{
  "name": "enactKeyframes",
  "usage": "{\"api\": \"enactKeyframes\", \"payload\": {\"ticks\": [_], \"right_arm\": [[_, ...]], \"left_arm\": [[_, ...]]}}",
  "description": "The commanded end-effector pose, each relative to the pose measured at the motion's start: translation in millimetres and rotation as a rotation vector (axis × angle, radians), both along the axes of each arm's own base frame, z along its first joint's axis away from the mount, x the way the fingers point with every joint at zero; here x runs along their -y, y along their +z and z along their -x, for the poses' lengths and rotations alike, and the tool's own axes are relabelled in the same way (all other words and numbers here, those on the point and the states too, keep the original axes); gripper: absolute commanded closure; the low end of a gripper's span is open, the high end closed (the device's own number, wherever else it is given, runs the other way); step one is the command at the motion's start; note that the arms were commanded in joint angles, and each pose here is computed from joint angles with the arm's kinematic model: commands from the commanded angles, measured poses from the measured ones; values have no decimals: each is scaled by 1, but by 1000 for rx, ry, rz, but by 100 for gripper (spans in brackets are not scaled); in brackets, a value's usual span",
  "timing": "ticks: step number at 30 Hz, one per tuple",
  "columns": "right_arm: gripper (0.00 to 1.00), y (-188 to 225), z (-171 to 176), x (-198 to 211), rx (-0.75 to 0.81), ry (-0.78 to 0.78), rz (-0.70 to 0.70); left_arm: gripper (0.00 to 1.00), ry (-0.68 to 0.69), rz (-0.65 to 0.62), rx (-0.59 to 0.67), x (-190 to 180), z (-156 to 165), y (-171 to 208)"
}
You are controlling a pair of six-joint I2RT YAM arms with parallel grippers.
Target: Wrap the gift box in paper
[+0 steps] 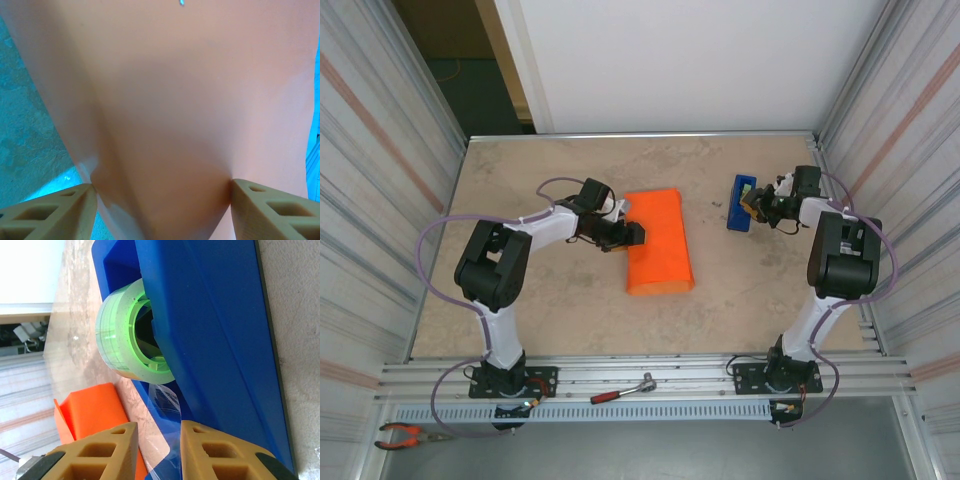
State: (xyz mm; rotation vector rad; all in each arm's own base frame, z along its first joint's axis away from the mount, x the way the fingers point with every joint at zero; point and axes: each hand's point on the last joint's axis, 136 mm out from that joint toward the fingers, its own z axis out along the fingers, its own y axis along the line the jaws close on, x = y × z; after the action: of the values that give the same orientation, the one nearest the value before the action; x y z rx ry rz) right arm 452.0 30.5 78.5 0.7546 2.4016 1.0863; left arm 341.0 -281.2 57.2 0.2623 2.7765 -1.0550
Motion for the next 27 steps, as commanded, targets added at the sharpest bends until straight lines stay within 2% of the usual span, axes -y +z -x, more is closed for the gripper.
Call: {"api": "enactKeyframes", "payload": {"ticks": [1,12,27], "right_arm": [[71,-9,2,0,-11,14,7],[71,-12,9,10,17,-42,-113],[75,-14,7,3,6,-9,-108]], "left_arm": [[32,20,-258,-159,-45,40,-67],[32,20,-260,-161,-45,40,-69],[32,21,-264,-157,-46,41,-67]]}}
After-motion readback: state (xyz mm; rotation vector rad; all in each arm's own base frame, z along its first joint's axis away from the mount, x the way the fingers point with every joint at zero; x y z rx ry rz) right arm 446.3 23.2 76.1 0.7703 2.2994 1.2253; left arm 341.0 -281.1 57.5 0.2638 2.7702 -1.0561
